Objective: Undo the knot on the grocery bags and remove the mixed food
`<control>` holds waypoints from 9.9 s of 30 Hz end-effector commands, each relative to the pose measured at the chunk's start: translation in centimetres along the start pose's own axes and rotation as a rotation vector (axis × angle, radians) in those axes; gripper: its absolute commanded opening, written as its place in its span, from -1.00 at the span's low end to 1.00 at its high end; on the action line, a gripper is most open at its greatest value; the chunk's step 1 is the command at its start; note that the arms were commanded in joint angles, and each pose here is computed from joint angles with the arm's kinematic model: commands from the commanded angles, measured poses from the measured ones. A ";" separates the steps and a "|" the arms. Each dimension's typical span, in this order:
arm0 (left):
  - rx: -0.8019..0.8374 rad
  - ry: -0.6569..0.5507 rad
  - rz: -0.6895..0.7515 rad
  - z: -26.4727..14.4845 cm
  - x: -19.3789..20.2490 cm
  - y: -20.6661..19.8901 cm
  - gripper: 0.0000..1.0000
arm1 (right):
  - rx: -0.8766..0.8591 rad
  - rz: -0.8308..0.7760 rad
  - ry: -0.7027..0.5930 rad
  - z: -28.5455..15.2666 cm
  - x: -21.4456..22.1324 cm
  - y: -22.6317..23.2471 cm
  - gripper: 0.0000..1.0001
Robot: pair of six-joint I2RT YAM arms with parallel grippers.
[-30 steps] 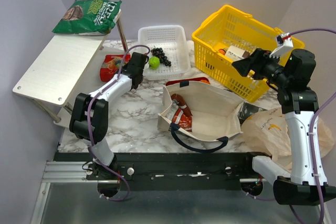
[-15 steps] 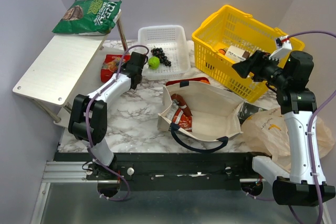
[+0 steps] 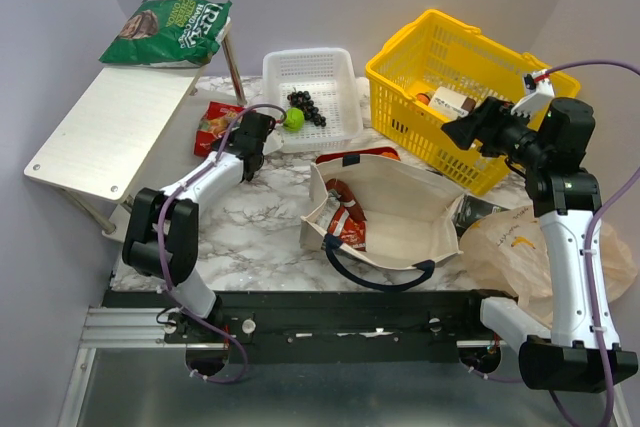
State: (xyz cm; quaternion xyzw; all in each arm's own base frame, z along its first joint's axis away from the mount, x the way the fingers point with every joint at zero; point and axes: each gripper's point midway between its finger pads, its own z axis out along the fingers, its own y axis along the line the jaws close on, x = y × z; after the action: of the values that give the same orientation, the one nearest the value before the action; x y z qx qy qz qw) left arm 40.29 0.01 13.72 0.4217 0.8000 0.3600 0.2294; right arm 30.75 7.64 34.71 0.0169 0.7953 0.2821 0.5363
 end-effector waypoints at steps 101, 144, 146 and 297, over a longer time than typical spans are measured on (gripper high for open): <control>0.757 -0.866 -0.707 -28.3 -21.0 3.5 0.97 | -0.555 -1.028 0.282 -4.9 6.4 11.6 0.99; 0.644 -1.175 -0.503 -33.1 -15.5 6.1 0.97 | -0.507 -1.100 0.230 0.3 15.3 11.0 -1.00; 0.702 -1.236 -0.491 -34.8 -16.3 6.3 0.97 | -0.494 -1.146 0.148 -1.4 12.3 11.8 -1.00; -0.492 -0.294 0.348 -15.3 22.4 27.6 0.21 | -0.387 -1.142 -0.105 3.3 -0.3 12.0 0.66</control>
State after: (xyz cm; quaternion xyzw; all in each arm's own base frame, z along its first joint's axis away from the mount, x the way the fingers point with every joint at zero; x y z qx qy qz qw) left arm 31.69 22.26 42.24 0.5322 0.5629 0.4984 0.3892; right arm 30.71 19.38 39.66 -0.4969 0.5901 0.0924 0.6296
